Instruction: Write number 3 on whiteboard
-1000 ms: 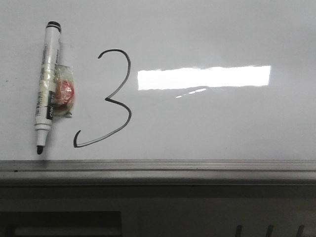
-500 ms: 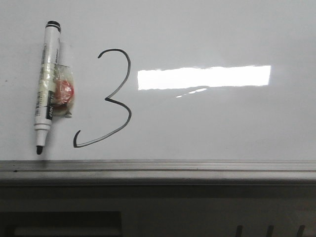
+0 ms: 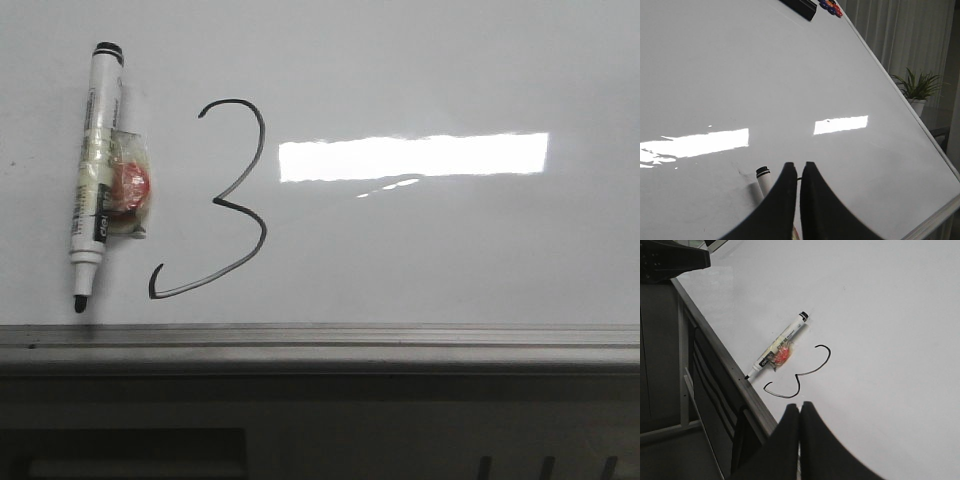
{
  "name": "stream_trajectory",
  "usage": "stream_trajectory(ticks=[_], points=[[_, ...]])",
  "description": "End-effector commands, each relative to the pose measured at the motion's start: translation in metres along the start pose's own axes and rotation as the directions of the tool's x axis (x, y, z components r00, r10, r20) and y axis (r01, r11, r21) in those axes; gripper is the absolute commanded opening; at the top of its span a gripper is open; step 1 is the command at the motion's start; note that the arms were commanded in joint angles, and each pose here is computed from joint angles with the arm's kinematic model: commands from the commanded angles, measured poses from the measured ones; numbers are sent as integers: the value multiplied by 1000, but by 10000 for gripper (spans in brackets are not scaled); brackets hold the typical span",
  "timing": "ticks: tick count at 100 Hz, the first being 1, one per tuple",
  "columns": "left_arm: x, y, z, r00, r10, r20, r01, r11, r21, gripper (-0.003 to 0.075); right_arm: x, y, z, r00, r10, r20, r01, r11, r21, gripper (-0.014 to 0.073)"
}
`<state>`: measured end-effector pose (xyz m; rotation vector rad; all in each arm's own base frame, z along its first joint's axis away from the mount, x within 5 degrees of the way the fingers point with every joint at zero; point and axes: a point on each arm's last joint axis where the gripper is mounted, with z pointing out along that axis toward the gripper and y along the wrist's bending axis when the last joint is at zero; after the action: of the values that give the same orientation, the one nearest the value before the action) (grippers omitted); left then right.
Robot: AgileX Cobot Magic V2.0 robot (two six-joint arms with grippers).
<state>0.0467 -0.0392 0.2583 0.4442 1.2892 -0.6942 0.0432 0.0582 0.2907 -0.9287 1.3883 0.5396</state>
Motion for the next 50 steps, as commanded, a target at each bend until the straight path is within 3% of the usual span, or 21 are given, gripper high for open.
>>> stream_trajectory(ticks=[1,16,29,50], points=[[-13,2,1,998,8,70,-6,1000,-26,-20,-15,-3,-1,995,-14,99,12,1000,16,-53],[0,5,-1,997,15,73,-11,999,-53,-20,-15,-3,-1,995,-14,99,12,1000,16,-53],[5,5,-2,987,128,96,-122,990,-63,-20,-15,-3,-1,995,-14,99,12,1000,16,-53],[5,11,-3,982,168,86,-149,970,-190,-20,-15,-3,-1,995,-14,99,12,1000,16,-53]])
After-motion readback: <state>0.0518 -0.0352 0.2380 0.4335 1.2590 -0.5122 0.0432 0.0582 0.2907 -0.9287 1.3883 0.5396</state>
